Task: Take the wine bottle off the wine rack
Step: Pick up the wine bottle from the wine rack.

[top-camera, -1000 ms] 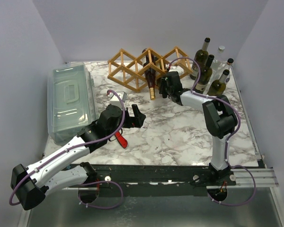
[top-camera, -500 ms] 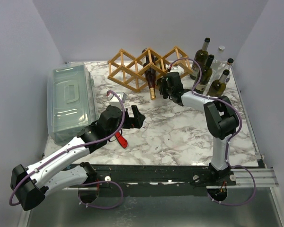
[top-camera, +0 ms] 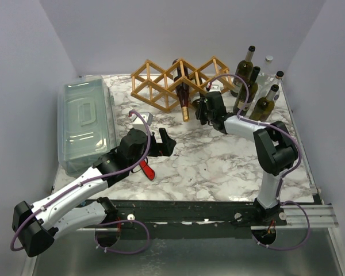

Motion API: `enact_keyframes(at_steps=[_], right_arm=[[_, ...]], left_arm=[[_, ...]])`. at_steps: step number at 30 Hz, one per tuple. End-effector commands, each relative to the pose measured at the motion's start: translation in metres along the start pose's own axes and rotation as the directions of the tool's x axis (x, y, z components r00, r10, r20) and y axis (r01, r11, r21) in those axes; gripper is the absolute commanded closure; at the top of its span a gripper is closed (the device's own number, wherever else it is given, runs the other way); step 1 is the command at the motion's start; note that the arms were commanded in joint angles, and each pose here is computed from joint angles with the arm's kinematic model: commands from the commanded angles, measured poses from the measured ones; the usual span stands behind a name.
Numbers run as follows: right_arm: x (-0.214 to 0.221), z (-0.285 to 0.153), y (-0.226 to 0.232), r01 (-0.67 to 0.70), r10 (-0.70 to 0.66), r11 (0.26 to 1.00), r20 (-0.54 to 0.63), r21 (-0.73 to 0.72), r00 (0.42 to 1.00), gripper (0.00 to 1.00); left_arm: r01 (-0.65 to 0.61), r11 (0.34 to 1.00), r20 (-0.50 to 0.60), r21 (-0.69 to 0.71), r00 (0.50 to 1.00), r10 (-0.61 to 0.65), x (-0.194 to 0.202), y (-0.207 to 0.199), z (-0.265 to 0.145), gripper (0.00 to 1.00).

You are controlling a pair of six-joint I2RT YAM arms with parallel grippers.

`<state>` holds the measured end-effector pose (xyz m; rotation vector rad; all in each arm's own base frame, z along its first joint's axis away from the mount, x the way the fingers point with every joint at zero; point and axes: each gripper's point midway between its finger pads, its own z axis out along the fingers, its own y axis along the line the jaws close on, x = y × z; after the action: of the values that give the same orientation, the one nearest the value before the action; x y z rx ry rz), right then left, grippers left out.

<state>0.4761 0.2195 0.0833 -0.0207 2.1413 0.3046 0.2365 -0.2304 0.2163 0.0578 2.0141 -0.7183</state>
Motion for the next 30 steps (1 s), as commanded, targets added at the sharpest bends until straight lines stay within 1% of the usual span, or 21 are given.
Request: enact_keyframes(at_steps=[1, 6, 30], right_arm=[[-0.068, -0.023, 0.021, -0.025, 0.040, 0.997, 0.213, -0.073, 0.976, 1.00], [-0.073, -0.032, 0.022, -0.021, 0.041, 0.996, 0.236, -0.086, 0.971, 1.00], [-0.066, -0.056, 0.020, -0.029, 0.055, 0.993, 0.231, -0.112, 0.971, 1.00]], left_arm=[[0.014, 1.000, 0.022, 0.001, 1.000, -0.014, -0.003, 0.000, -0.002, 0.01], [0.016, 1.000, 0.022, 0.005, 1.000, -0.016, -0.003, -0.001, -0.002, 0.01], [0.022, 1.000, 0.018, 0.015, 1.000, -0.022, -0.001, -0.001, -0.003, 0.01]])
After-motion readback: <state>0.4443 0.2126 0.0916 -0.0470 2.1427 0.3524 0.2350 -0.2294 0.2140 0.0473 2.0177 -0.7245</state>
